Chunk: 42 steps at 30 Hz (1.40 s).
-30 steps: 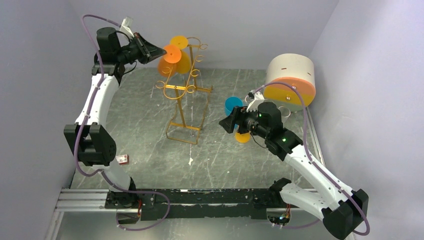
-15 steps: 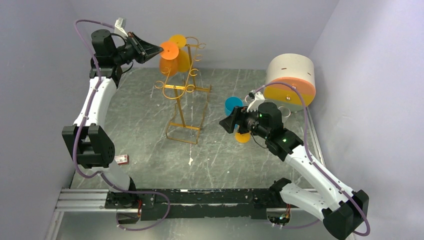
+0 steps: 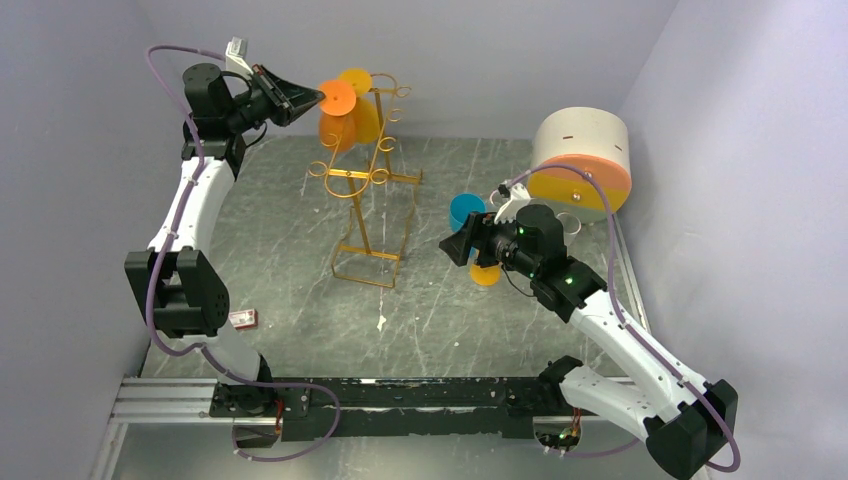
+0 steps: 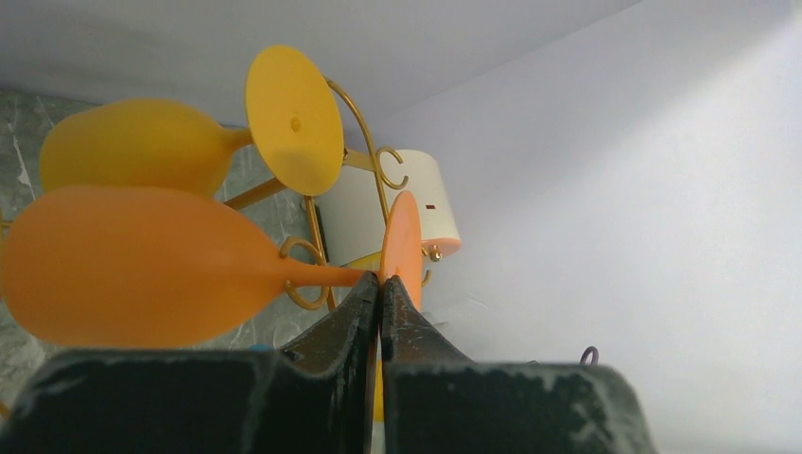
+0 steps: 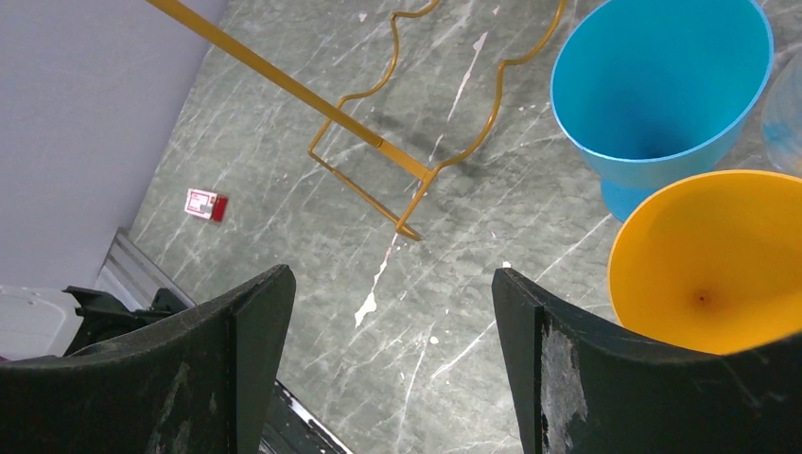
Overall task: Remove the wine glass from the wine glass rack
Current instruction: Pick up the wine glass from the wine rack.
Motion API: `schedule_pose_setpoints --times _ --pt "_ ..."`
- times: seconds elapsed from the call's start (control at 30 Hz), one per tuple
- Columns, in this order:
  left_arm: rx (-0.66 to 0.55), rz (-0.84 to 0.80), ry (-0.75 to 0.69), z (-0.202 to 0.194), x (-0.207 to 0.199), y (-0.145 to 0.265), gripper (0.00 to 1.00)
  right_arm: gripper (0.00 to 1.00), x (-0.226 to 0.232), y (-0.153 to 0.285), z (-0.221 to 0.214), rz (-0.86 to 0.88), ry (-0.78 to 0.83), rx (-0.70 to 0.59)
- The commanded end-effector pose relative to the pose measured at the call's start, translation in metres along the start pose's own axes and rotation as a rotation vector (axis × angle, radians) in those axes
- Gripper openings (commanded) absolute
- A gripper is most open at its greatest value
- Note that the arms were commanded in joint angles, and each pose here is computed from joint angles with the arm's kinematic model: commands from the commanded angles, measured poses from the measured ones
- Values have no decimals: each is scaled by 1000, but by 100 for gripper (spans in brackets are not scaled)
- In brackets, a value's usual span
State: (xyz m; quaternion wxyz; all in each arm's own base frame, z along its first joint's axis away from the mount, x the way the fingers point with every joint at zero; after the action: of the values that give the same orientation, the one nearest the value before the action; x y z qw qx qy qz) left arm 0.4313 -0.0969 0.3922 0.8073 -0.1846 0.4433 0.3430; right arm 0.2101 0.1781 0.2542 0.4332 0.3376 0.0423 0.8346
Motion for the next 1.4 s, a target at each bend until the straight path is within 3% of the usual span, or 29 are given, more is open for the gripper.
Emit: schedule_pose_setpoints --times 0.0,0.57,0.8,1.13,1.37 --pt "-59 -22 -25 12 -4 1 7 81 -1 2 3 -8 -6 -21" --pt "-86 39 31 15 14 -1 7 81 -5 1 2 -31 6 -12" --pt "-40 -13 43 12 18 -5 7 81 -4 2 2 -29 5 -21" --pt "-193 192 -71 9 27 26 7 81 -5 0 2 -32 8 -17" --pt "-218 174 -101 14 16 37 7 81 -4 -2 1 -18 -5 -9"
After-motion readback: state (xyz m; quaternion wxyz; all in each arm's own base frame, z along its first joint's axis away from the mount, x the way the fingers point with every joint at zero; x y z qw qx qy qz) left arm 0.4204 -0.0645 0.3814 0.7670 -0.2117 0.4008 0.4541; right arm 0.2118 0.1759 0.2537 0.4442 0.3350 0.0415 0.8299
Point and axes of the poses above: each gripper's point midway between its finger pads, its own y axis back along the fingers, its own x axis along the line the jaws close on, z = x × y, the point moved 6 cm from there along y, back along the fingers, and after that the axes turned 3 degrees about -y, right-handed, at the moved point
